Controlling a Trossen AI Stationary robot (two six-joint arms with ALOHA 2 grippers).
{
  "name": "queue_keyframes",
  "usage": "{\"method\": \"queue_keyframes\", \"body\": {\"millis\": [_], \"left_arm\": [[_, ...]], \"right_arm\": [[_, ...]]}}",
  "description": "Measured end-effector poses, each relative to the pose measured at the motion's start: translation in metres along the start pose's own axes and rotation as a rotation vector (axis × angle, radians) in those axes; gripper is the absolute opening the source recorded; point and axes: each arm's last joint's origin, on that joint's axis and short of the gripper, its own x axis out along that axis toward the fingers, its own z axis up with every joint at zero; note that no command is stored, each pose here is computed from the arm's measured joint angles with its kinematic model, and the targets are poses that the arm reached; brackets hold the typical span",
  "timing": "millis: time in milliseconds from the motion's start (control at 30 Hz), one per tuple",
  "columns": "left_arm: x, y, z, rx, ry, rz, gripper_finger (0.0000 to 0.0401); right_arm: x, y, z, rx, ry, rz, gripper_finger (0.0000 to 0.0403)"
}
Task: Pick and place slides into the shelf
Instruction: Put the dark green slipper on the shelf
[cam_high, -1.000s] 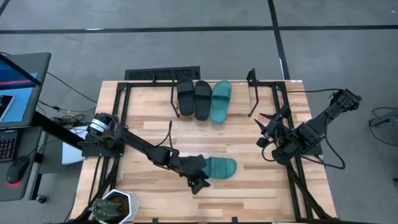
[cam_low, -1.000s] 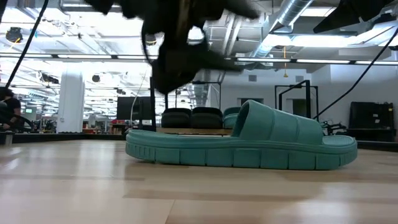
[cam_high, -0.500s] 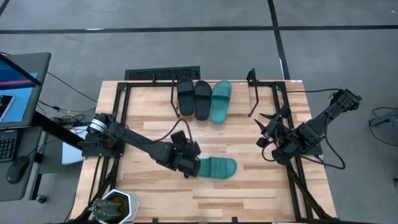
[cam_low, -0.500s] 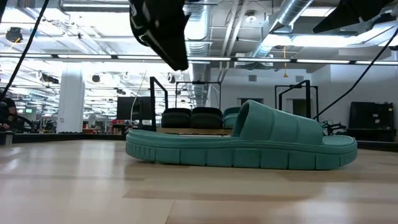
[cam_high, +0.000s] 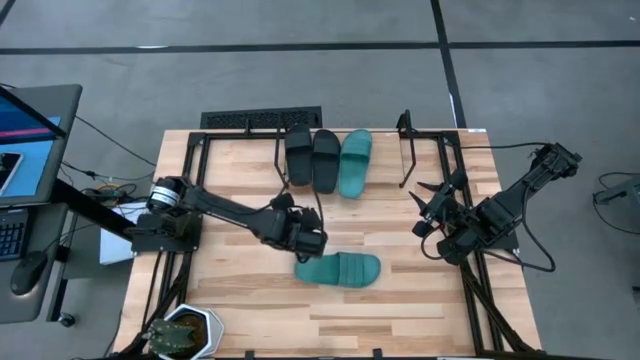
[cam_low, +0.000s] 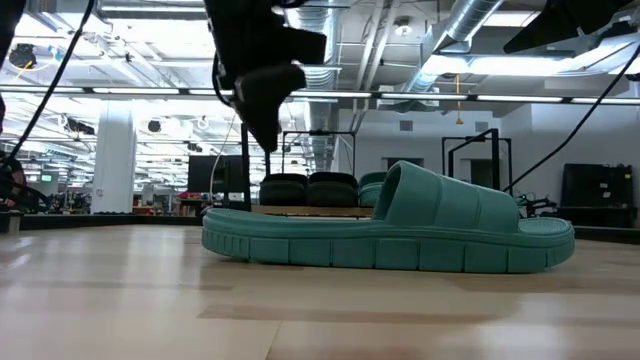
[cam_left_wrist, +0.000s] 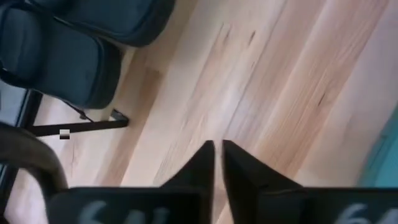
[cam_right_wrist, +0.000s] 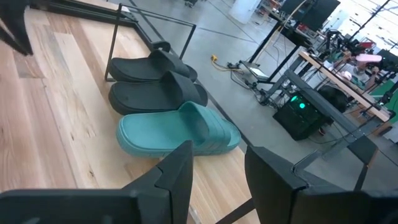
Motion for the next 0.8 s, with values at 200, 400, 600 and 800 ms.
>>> {"method": "queue_keyframes", "body": {"millis": [200,400,600,800], "left_arm": [[0.025,-0.011,-0.004,0.117,0.139,-0.095,0.0005],[0.056,-0.03,-0.015,0.232,0.257,-0.099,0.0001],[0.077,-0.046,-0.021,0.301,0.318,-0.189,0.0],[0.074,-0.052,-0.02,0.304,0.315,-0.235,0.0]], "right_arm": [[0.0,0.0,0.0,-0.002,0.001,0.0,0.0133],[0.0,0.0,0.0,-0.003,0.002,-0.001,0.0134],[0.0,0.0,0.0,-0.004,0.002,0.0,0.0132],[0.0,0.0,0.0,-0.004,0.002,0.0,0.0134]]}}
